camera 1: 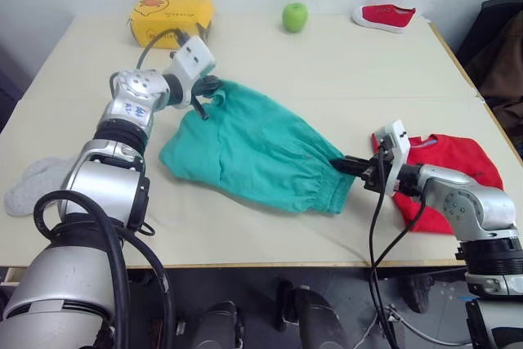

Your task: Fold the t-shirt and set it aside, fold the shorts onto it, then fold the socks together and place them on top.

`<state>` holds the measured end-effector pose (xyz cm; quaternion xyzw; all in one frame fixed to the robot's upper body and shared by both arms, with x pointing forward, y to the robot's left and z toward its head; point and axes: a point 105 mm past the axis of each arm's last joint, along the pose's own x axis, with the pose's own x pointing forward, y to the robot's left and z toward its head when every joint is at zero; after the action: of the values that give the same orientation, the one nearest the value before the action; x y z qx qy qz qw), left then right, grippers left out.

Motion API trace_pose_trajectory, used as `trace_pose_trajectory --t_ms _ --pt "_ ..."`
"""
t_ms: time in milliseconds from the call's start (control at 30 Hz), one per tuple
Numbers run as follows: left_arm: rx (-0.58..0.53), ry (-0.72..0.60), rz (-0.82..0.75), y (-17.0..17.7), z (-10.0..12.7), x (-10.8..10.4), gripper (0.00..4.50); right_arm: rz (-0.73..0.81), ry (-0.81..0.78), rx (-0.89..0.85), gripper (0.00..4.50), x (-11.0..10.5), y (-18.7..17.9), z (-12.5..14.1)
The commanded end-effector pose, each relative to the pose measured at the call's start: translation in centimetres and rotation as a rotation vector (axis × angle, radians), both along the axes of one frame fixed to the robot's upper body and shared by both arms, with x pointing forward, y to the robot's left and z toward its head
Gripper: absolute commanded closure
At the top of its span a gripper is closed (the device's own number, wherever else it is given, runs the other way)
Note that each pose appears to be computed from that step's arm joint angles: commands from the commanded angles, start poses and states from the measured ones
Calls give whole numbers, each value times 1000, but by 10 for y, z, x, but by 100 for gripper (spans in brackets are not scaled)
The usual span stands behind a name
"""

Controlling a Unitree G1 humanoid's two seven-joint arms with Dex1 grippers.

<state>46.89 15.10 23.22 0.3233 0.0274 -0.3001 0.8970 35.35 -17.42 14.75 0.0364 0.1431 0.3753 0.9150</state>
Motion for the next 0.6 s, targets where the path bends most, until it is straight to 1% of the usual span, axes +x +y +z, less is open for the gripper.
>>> trace_pose_trajectory --t_ms 33,67,100,133,200,300,333,367,433,467,533,600 --pt "52 -68 47 -1 14 5 409 -23 -47 -2 422 5 1 12" --pt "53 -79 73 3 14 6 392 -33 -62 1 394 5 0 16" --pt "63 -102 99 7 17 8 363 -43 -79 1 373 5 -2 21" --pt "70 -119 116 10 19 8 330 -50 -90 1 339 4 -4 24" --pt "31 -168 155 20 34 9 269 -52 -135 -10 274 -1 -8 35" --pt "-3 -226 183 31 55 7 170 -31 -204 -53 161 -11 -10 48" --pt "-12 -238 182 35 61 6 139 -14 -229 -75 131 -15 -9 52" --pt "-33 -241 153 36 67 3 104 8 -262 -106 92 -20 -7 55" --pt "-60 -223 50 35 74 -7 48 73 -319 -162 29 -32 2 60" --pt "-57 -202 -31 34 74 -14 13 118 -344 -193 0 -40 9 61" --pt "20 -95 -217 38 55 -34 6 219 -384 -261 0 -57 24 57" --pt "101 34 -350 53 26 -58 6 309 -411 -323 0 -71 37 47"
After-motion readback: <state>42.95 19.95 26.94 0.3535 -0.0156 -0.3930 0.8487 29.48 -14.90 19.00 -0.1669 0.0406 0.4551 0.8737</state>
